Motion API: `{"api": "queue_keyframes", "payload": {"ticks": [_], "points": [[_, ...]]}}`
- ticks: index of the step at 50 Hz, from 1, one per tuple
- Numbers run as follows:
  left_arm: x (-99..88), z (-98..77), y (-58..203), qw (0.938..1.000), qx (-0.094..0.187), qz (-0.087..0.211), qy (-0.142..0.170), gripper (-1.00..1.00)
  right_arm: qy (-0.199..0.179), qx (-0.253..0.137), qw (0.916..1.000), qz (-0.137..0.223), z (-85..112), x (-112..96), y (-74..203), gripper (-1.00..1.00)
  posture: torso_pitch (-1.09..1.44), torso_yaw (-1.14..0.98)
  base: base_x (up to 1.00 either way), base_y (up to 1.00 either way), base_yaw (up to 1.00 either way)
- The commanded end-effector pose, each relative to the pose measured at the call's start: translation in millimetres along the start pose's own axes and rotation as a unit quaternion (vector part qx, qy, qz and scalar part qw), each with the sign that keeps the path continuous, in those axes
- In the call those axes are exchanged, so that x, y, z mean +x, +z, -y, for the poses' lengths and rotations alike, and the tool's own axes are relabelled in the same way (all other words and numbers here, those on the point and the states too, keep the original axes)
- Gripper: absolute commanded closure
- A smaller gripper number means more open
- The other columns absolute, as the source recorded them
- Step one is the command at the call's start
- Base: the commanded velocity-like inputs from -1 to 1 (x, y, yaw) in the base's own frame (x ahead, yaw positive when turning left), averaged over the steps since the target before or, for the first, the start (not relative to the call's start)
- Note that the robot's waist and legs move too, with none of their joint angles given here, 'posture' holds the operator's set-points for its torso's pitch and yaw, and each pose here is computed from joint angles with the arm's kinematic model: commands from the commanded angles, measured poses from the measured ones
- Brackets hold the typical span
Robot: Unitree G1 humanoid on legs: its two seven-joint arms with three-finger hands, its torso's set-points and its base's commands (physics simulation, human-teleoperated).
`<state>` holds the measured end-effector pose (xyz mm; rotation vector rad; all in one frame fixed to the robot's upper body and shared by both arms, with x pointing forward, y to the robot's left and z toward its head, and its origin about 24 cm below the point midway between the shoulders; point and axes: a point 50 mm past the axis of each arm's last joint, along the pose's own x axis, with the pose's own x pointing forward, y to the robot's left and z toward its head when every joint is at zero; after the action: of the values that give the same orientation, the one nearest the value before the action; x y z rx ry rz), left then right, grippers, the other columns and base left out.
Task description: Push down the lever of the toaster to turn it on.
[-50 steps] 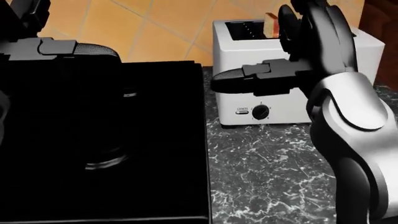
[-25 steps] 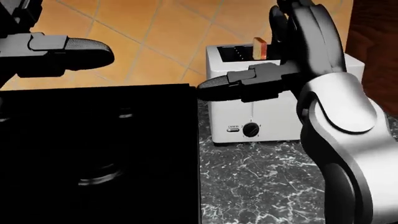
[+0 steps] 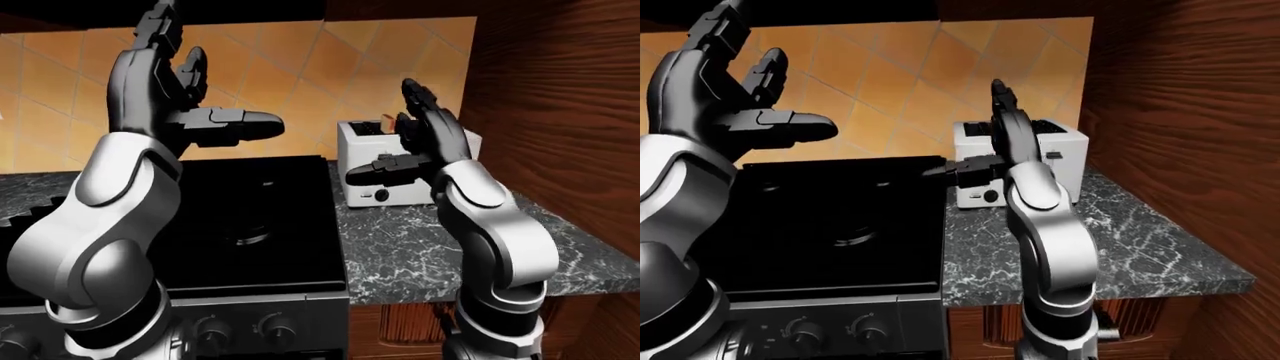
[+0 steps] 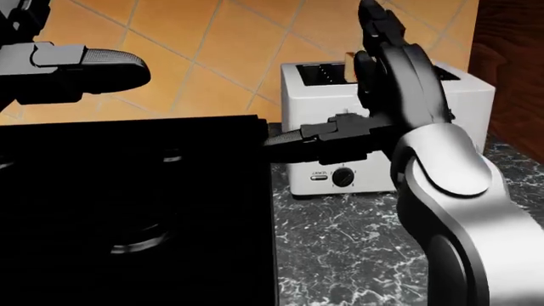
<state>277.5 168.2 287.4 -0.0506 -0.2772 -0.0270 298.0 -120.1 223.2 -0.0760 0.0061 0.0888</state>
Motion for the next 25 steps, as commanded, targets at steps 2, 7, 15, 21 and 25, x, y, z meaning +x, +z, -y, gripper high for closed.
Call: {"api": "queue_keyframes", "payload": {"ticks": [2,7,15,21,25], "points": [[0.0,1.2,11.9,0.9996,0.0,0.03,-0.001,-1.0,0.002,-0.003,0.9999,0.013,-0.8,4.2,5.2,-1.0,-0.64,0.0,0.0,0.0,0.0],[0.6,1.0,10.4,0.9996,0.0,0.029,-0.001,-1.0,0.013,-0.002,0.9999,-0.006,-4.0,11.8,-2.4,-1.0,-0.64,0.0,0.0,0.0,0.0],[0.6,0.9,9.7,0.9996,-0.001,0.029,-0.001,-1.0,0.013,-0.008,0.9997,-0.02,-5.6,19.7,-11.9,-1.0,-0.64,0.0,0.0,0.0,0.0],[0.4,0.8,10.9,0.9996,-0.001,0.03,-0.001,-1.0,0.01,-0.009,0.9996,-0.024,-4.4,25.0,-16.3,-1.0,-0.64,0.0,0.0,0.0,0.0],[0.0,0.8,11.7,0.9995,-0.001,0.03,0.0,-1.0,0.007,-0.01,0.9995,-0.029,-3.1,28.9,-22.8,-1.0,-0.64,0.0,0.0,0.0,0.0]]}}
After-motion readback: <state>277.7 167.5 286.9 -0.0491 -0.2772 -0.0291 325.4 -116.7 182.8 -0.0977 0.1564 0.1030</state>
